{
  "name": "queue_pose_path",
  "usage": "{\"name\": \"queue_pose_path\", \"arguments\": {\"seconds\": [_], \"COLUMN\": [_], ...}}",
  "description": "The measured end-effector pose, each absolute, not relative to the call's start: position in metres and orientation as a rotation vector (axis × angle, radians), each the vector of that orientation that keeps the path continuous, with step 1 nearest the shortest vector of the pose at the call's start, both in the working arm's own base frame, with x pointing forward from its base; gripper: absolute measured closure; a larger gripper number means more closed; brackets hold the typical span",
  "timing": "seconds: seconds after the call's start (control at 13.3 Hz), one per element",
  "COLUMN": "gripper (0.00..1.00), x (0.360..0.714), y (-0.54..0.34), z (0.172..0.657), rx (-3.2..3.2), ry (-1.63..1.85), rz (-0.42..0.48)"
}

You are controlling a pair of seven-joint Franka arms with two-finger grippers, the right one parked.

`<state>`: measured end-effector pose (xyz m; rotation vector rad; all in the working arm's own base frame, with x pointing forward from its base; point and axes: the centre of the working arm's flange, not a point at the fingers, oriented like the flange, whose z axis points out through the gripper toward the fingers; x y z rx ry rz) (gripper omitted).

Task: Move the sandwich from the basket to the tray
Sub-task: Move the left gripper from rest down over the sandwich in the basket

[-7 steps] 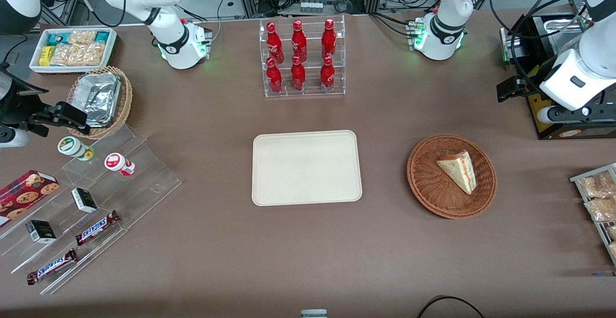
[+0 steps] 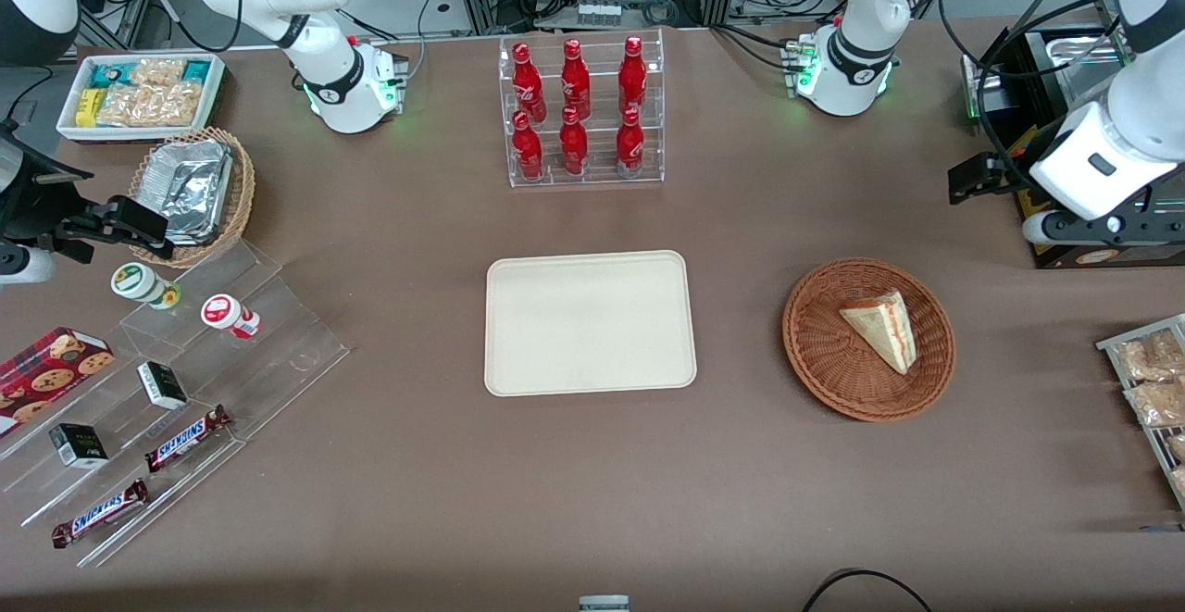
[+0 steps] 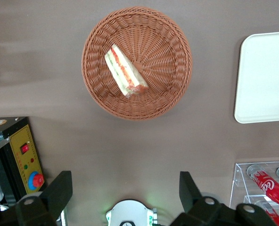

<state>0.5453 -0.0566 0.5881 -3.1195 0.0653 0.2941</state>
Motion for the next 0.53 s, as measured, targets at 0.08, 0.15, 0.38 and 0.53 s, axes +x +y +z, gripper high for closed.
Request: {"name": "queue_pose_path", "arguments": {"seconds": [0.08, 0.15, 0.38, 0.53], "gripper": [0.0, 0.0, 0.0, 0.0], "x": [0.548, 0.551, 0.555, 0.557], "y": [-0.057, -0.057, -0.057, -0.058], "z": [0.578, 0.567, 0.533, 0.51], "rx": [-3.12, -3.12, -3.119, -3.121], "ry": [0.067, 0.067, 0.068, 0.068], "rz": [0.294, 0.297, 0.303, 0.294]}}
